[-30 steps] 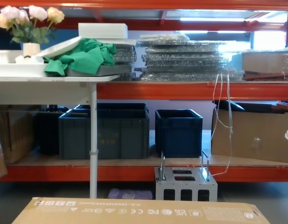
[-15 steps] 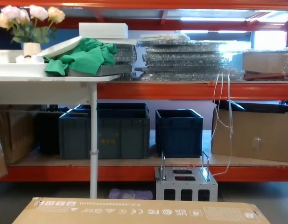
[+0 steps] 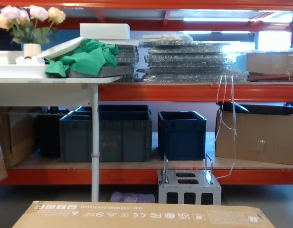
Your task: Use one hand to grasp the basket and place it at the designated location.
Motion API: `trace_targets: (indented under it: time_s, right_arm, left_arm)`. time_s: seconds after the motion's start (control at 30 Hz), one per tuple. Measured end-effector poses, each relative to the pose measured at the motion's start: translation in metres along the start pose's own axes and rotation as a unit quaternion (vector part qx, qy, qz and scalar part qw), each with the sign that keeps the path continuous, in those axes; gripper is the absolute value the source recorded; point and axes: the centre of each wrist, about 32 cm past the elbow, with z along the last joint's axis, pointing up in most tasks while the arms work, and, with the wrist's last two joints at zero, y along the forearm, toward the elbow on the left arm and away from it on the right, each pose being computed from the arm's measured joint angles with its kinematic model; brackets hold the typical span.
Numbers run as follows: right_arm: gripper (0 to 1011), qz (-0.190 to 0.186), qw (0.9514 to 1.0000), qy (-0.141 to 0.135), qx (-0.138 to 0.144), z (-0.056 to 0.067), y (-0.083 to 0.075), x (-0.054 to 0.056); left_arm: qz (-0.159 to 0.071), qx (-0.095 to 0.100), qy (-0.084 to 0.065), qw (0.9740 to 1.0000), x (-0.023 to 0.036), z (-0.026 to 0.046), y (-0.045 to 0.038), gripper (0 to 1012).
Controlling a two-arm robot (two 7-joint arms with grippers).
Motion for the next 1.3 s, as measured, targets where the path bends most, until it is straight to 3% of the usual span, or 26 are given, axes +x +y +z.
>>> trace_targets:
  time_s: [0.23, 0.43, 0.6, 1.3]
  right_arm:
    - [1, 0.006, 0.9998, 0.016, -0.004, -0.008, 0.006, -0.002]
    - [1, 0.024, 0.9988, 0.042, -0.001, -0.02, 0.022, -0.006]
    - [1, 0.03, 0.9985, 0.046, 0.003, -0.022, 0.027, -0.006]
    - [1, 0.046, 0.9987, 0.015, 0.019, -0.015, 0.039, -0.005]
  left_arm:
    - [0.0, 0.0, 0.0, 1.0, 0.0, 0.0, 0.0, 0]
    - [0.0, 0.0, 0.0, 1.0, 0.0, 0.0002, 0.0, 0]
    - [0.0, 0.0, 0.0, 1.0, 0.0, -0.0003, 0.0, 0]
    - [0.0, 0.0, 0.0, 1.0, 0.0, 0.0, 0.0, 0]
